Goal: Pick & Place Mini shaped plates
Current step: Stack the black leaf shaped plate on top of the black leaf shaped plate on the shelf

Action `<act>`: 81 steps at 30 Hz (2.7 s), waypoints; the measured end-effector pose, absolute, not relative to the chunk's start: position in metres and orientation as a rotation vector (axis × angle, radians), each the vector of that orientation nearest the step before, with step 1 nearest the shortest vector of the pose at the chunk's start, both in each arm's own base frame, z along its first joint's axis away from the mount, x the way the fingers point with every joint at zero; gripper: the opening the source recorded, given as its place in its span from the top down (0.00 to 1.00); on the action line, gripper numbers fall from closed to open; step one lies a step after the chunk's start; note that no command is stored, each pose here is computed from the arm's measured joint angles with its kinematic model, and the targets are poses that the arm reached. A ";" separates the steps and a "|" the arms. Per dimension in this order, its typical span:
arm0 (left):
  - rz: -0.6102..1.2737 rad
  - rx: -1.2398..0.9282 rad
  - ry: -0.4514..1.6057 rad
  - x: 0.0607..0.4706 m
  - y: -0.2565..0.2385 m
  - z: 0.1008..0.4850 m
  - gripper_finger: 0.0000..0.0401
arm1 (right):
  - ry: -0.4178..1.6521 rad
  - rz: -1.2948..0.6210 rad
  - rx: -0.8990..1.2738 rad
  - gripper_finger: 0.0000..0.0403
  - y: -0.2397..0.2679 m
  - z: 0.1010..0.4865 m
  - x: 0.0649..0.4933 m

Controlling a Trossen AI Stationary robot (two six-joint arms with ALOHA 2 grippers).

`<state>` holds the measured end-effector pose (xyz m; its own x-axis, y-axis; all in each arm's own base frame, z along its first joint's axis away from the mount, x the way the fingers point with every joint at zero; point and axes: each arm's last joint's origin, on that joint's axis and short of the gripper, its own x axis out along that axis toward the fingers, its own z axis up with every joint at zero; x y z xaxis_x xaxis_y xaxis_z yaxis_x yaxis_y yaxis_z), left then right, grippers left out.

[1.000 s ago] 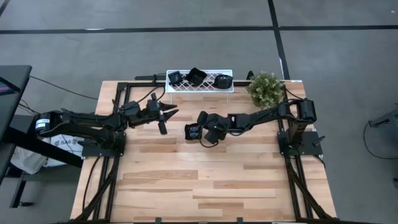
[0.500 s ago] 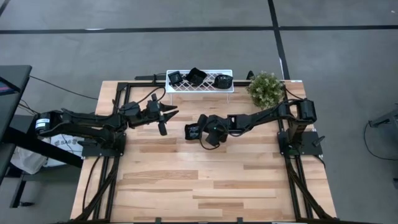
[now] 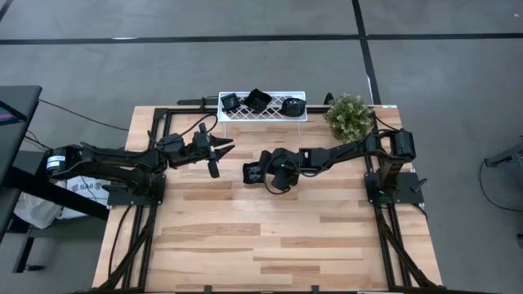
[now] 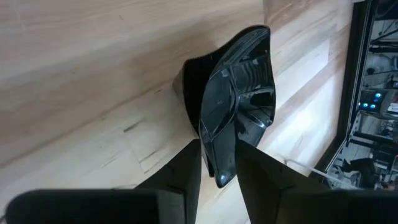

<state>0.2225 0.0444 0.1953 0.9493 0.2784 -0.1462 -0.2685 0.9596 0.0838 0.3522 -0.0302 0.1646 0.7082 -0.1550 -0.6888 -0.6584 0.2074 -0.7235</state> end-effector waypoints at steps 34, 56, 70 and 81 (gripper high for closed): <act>0.279 0.064 0.151 0.223 0.045 0.196 0.76 | 0.699 0.440 -1.333 0.77 -0.043 0.165 0.352; 0.273 0.064 0.162 0.223 0.043 0.194 0.76 | 0.768 0.485 -1.358 0.77 -0.045 0.165 0.368; 0.316 0.088 0.315 0.219 0.044 0.180 0.76 | 0.670 0.477 -1.324 0.77 -0.030 0.171 0.373; 0.165 -0.017 0.219 0.178 0.031 0.161 0.76 | 0.796 0.444 -1.167 0.77 -0.021 0.170 0.370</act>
<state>0.1779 0.0312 0.1614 0.9625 0.1612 -0.2181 -0.1649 0.9863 0.0015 0.3703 -0.0210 0.1704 0.6549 -0.0869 -0.7507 -0.6844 0.3530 -0.6379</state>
